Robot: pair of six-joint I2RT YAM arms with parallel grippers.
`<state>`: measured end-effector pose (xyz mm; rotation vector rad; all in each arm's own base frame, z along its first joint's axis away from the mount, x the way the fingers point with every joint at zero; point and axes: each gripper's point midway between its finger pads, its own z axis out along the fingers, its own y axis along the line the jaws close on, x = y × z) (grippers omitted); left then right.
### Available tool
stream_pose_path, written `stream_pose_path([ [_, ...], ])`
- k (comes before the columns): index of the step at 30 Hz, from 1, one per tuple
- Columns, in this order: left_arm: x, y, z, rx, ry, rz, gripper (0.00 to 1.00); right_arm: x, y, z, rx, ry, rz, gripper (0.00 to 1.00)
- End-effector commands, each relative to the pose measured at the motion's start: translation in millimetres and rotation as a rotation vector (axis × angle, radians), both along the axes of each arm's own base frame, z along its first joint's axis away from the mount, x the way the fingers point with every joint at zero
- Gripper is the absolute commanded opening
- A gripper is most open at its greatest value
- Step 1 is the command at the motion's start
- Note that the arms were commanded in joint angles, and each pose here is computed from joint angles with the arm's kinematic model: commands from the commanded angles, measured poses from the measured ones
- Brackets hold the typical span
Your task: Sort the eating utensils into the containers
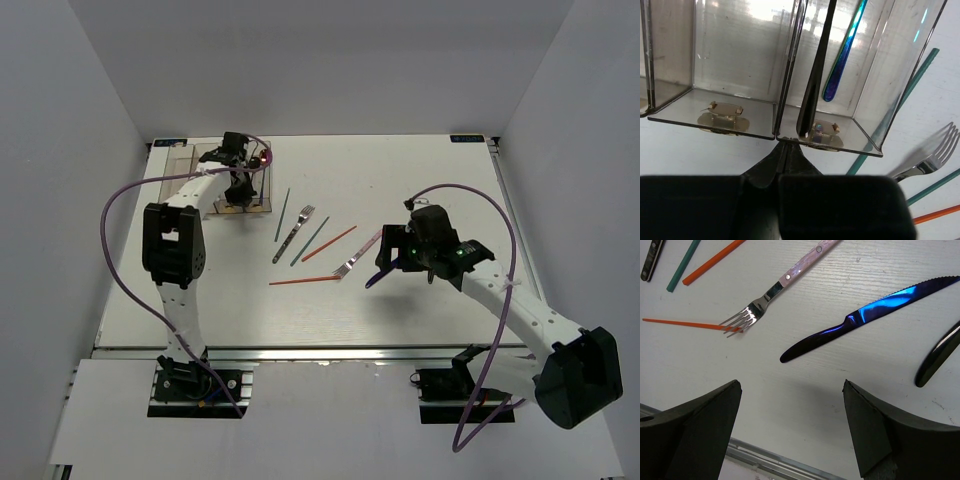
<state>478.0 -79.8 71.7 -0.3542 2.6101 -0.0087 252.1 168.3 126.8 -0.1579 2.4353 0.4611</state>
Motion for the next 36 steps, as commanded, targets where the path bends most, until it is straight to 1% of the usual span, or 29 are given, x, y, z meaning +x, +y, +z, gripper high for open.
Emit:
stream_pose_path([
  [1,8,-1,22,-0.006,-0.043,-0.011,0.08,9,4,13,0.009,-0.039,0.013,0.87],
  [3,5,-3,25,-0.021,-0.042,-0.016,0.08,9,4,13,0.011,-0.036,0.014,0.87],
  [5,4,-12,31,-0.07,-0.071,-0.029,0.1,9,5,12,0.011,-0.036,0.016,0.87],
  [6,-2,-13,27,-0.077,-0.065,-0.032,0.13,9,5,12,0.013,-0.035,0.016,0.87],
  [7,0,-13,39,-0.086,-0.106,-0.029,0.2,10,6,12,0.016,-0.038,0.017,0.87],
  [10,-7,-7,52,-0.064,-0.112,-0.013,0.21,10,9,10,0.029,-0.031,0.021,0.87],
  [11,-9,-6,58,-0.064,-0.12,-0.012,0.26,10,9,10,0.032,-0.031,0.019,0.87],
  [12,-11,-7,65,-0.073,-0.134,-0.01,0.33,10,9,10,0.03,-0.032,0.015,0.88],
  [13,-16,-8,66,-0.08,-0.143,-0.006,0.42,12,7,9,0.027,-0.033,0.008,0.88],
  [14,-21,-8,89,-0.097,-0.2,-0.005,0.6,13,6,9,0.022,-0.038,-0.005,0.89],
  [15,-25,-8,100,-0.11,-0.227,0.0,0.68,14,6,8,0.022,-0.038,-0.011,0.89],
  [16,-28,-8,109,-0.114,-0.259,0.004,0.73,16,6,7,0.023,-0.035,-0.017,0.89],
  [17,-44,-5,129,-0.127,-0.312,0.006,0.78,20,6,8,0.021,-0.043,-0.031,0.89],
  [18,-52,-4,139,-0.14,-0.348,0.012,0.89,22,4,7,0.023,-0.037,-0.067,0.89],
  [19,-57,-2,153,-0.149,-0.405,0.017,0.96,24,1,5,0.013,-0.031,-0.096,0.89],
  [20,-72,3,146,-0.142,-0.398,0.027,0.98,30,-8,4,-0.018,-0.048,-0.157,0.89],
  [21,-89,8,174,-0.151,-0.479,0.032,0.98,32,-17,4,-0.045,-0.042,-0.208,0.89],
  [23,-109,22,182,-0.113,-0.521,0.061,0.98,38,-32,3,-0.091,-0.034,-0.306,0.89],
  [24,-128,29,182,-0.093,-0.543,0.063,0.98,43,-37,5,-0.094,-0.038,-0.322,0.89],
  [25,-138,36,177,-0.072,-0.536,0.078,0.98,45,-40,2,-0.104,-0.027,-0.321,0.89],
  [26,-151,46,157,-0.026,-0.5,0.105,0.98,46,-39,0,-0.087,-0.007,-0.314,0.89],
  [27,-160,52,149,-0.01,-0.493,0.116,0.98,52,-47,2,-0.077,0.005,-0.35,0.89],
  [28,-170,56,155,-0.011,-0.544,0.129,0.98,50,-51,-6,-0.081,0.05,-0.385,0.89],
  [29,-177,60,148,0.0,-0.553,0.142,0.98,52,-56,-8,-0.082,0.059,-0.42,0.89],
  [30,-187,65,125,0.014,-0.52,0.154,0.98,54,-62,-10,-0.089,0.061,-0.46,0.89],
  [31,-193,69,129,0.011,-0.562,0.175,0.98,53,-67,-13,-0.105,0.069,-0.498,0.89],
  [33,-197,70,135,0.009,-0.576,0.186,0.98,54,-84,-18,-0.152,0.055,-0.585,0.89],
  [34,-196,69,144,0.0,-0.602,0.18,0.98,54,-90,-24,-0.178,0.068,-0.605,0.89],
  [36,-195,69,143,0.0,-0.613,0.171,0.98,57,-101,-30,-0.206,0.096,-0.579,0.86],
])
